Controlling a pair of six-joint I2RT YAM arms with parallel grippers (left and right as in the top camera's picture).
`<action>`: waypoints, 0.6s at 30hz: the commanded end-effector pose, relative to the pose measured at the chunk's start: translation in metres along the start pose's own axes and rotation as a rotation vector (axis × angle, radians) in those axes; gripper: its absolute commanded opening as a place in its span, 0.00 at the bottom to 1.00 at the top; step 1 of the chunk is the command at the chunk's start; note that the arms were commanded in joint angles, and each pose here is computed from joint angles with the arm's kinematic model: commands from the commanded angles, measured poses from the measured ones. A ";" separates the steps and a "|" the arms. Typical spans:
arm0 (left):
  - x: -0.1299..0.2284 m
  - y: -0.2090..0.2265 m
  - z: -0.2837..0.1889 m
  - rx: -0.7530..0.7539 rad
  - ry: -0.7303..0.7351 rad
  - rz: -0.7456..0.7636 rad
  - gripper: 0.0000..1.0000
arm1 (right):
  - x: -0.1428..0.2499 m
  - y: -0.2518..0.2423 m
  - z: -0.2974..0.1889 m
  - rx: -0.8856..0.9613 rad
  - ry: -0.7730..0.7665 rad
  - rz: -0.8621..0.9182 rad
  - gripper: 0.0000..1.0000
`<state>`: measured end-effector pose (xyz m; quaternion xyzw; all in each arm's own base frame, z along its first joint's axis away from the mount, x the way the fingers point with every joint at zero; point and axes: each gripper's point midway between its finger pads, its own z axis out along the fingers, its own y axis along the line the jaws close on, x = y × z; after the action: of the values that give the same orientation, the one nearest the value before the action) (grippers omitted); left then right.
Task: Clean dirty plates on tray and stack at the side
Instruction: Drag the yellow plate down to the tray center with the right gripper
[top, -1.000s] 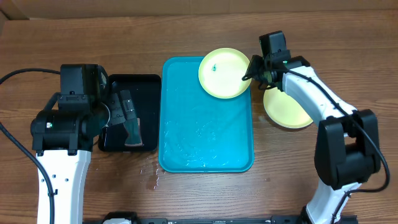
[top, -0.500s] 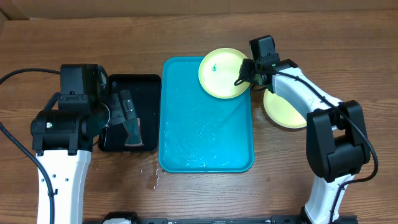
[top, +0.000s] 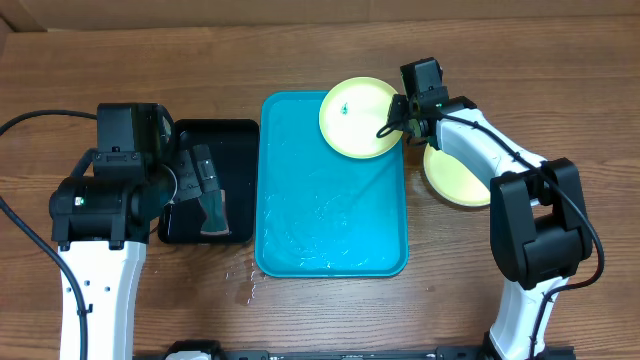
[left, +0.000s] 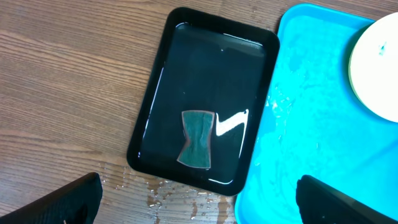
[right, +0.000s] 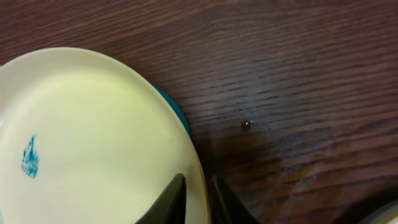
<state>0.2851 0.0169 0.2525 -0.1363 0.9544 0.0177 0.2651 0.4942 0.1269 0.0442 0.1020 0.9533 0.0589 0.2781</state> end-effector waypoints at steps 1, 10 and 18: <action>-0.004 0.002 -0.003 -0.007 -0.013 -0.020 1.00 | 0.005 -0.005 0.006 0.020 0.007 -0.009 0.14; -0.004 0.002 -0.003 -0.007 -0.013 -0.020 1.00 | 0.009 -0.006 0.007 0.026 0.019 -0.011 0.15; -0.004 0.002 -0.003 -0.007 -0.013 -0.020 1.00 | 0.015 -0.009 0.007 0.037 0.042 -0.013 0.11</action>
<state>0.2850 0.0169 0.2525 -0.1363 0.9544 0.0178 0.2649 0.4870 0.1247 0.0367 0.0992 0.9588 0.0509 0.2614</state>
